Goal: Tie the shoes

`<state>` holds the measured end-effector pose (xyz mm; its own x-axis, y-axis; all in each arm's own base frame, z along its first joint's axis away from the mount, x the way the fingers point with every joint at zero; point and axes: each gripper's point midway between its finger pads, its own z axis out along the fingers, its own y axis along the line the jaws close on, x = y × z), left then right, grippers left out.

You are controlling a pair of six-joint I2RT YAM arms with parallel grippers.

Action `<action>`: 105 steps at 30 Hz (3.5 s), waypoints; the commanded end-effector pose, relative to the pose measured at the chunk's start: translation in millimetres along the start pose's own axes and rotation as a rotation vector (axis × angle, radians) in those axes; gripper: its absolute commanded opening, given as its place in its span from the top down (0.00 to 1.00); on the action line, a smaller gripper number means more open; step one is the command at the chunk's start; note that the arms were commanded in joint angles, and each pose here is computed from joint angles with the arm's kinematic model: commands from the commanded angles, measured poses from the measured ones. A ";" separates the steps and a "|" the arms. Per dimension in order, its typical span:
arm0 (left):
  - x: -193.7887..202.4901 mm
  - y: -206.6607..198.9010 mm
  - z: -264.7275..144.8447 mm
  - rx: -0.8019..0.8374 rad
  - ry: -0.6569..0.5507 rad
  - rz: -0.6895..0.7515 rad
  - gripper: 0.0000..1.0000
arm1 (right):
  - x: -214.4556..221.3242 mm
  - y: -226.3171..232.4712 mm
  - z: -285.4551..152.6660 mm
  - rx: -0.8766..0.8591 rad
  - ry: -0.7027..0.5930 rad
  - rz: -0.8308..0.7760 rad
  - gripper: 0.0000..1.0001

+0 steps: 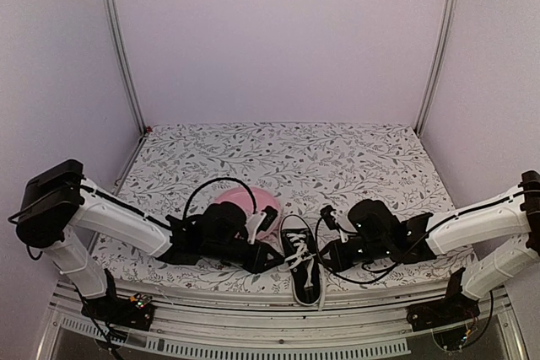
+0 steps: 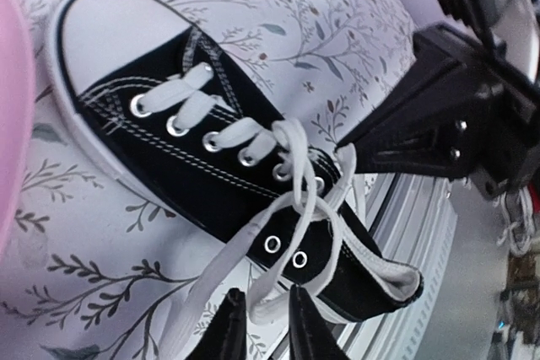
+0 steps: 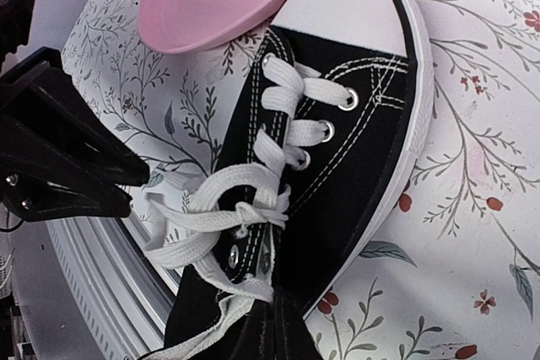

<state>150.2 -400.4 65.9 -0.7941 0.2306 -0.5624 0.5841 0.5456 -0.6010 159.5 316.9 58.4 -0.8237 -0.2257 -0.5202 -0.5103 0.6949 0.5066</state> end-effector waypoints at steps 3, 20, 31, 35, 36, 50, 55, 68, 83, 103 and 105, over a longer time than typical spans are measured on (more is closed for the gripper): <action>-28.2 7.0 -26.1 -0.130 -0.068 0.068 0.68 | -15.1 9.0 -8.7 -0.008 -0.050 -0.011 0.98; -73.1 -17.0 21.2 -0.036 -0.046 0.059 0.66 | -16.8 11.7 -5.0 -0.022 -0.053 -0.013 0.98; -54.2 -10.8 38.7 -0.013 0.028 0.014 0.70 | -17.7 13.7 -2.6 -0.033 -0.054 -0.014 0.98; -47.7 -10.0 41.7 -0.003 0.047 -0.001 0.74 | -17.6 13.5 -2.8 -0.033 -0.055 -0.014 0.98; -46.8 -10.1 41.8 0.000 0.047 -0.003 0.75 | -17.8 13.6 -2.7 -0.032 -0.055 -0.014 0.98; -53.1 -14.1 35.0 0.022 0.007 -0.026 1.00 | -36.3 24.8 -4.8 -0.045 -0.097 -0.030 0.98; -65.9 -11.8 23.0 -0.005 -0.058 -0.017 1.00 | -38.2 28.2 5.0 -0.050 -0.078 -0.043 0.98; -62.8 -13.1 22.1 0.031 -0.060 -0.041 1.00 | -36.5 27.0 19.1 -0.056 -0.065 -0.028 0.98; -53.9 -15.6 26.3 0.076 -0.033 -0.070 1.00 | -45.6 28.2 33.7 -0.059 -0.096 -0.022 0.98; -71.6 23.3 10.6 -0.042 -0.070 -0.079 0.74 | -36.9 16.6 25.6 -0.029 -0.105 0.001 0.98; -68.7 23.8 17.3 -0.036 -0.045 -0.079 0.75 | -36.5 16.1 25.3 -0.027 -0.105 0.001 0.98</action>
<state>218.7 -412.1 93.8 -0.8189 0.1071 -0.5638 0.5102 0.5856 -0.6299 186.9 355.2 61.9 -0.8007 -0.1766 -0.5725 -0.5212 0.6766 0.5202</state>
